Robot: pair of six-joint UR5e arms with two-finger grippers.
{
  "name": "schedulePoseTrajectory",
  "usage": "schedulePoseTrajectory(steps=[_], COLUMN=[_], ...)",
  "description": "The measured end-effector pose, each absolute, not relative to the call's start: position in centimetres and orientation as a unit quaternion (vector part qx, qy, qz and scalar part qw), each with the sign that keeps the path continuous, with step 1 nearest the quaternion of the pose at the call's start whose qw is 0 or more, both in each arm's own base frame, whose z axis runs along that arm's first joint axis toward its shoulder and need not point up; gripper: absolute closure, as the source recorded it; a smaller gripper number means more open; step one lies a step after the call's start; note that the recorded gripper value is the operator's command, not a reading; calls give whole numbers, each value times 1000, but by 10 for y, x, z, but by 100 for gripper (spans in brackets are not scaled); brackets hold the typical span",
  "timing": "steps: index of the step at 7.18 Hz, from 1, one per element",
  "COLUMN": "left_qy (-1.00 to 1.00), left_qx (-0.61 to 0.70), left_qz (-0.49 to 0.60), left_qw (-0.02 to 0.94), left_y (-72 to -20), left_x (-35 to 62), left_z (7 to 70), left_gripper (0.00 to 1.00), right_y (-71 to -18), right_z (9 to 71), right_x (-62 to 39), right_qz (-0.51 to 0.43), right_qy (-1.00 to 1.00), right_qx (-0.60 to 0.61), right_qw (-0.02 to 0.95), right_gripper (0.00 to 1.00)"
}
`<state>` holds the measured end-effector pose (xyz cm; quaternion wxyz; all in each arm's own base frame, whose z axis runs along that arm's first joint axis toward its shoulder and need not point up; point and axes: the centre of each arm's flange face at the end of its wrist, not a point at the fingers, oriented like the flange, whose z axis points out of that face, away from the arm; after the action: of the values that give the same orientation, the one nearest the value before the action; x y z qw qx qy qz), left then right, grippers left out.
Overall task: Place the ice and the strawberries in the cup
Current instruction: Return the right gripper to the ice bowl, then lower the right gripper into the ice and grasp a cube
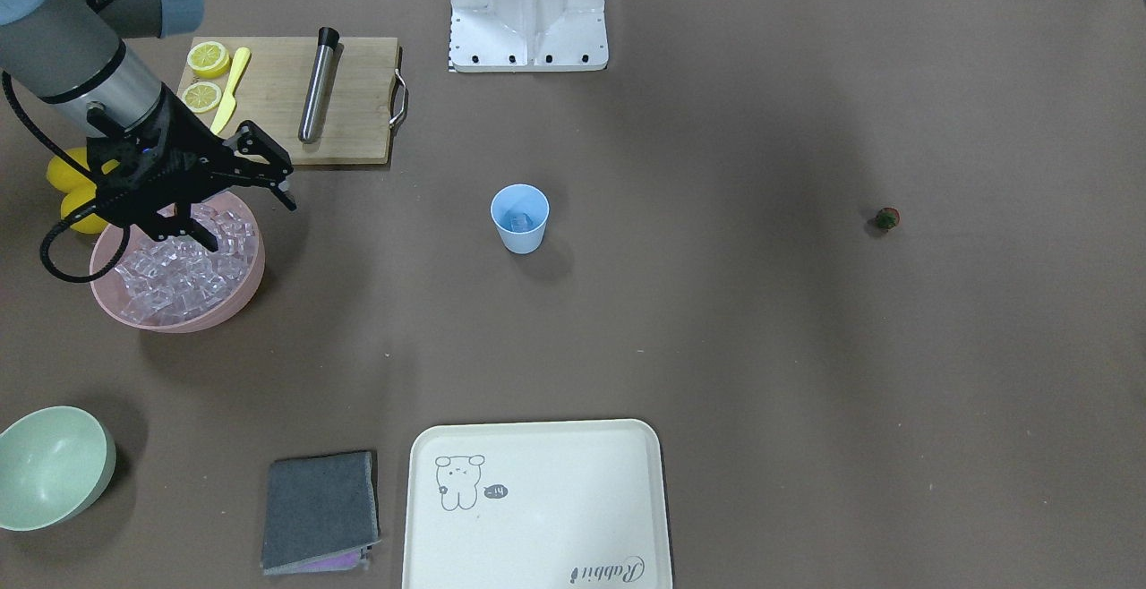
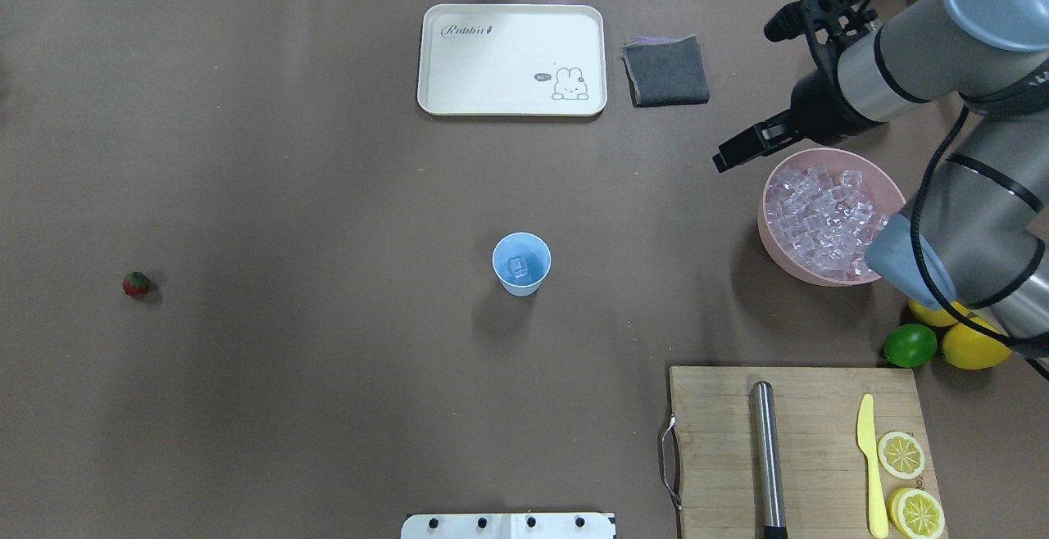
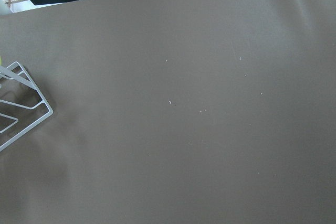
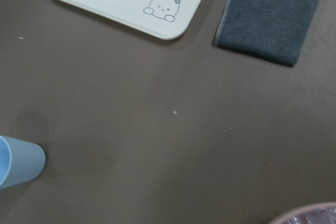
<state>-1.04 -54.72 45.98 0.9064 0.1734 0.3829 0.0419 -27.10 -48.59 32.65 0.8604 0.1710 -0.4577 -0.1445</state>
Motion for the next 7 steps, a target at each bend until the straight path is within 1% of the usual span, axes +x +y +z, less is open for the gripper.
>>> schedulePoseTrajectory(steps=[2,3,4,7], left_qy=[382,382,383,384], left_qx=[180,184,185,184], left_qz=[45,47,48,57], left_qw=[905,904,904,903], left_y=[-547,-547,-546,-542], left_x=[-10,-10,-9,1], left_z=[456,455,454,455], left_gripper=[2,2,2,2], right_y=[-470,-468,-467,-471], right_z=[363,379,393,431], right_x=[-244,-236,-232,-236], right_qz=[-121,-110,-101,-85], right_qy=[-431,-413,-396,-350], right_qx=[164,165,165,159], right_qw=[879,889,898,919], right_gripper=[0,2,5,5])
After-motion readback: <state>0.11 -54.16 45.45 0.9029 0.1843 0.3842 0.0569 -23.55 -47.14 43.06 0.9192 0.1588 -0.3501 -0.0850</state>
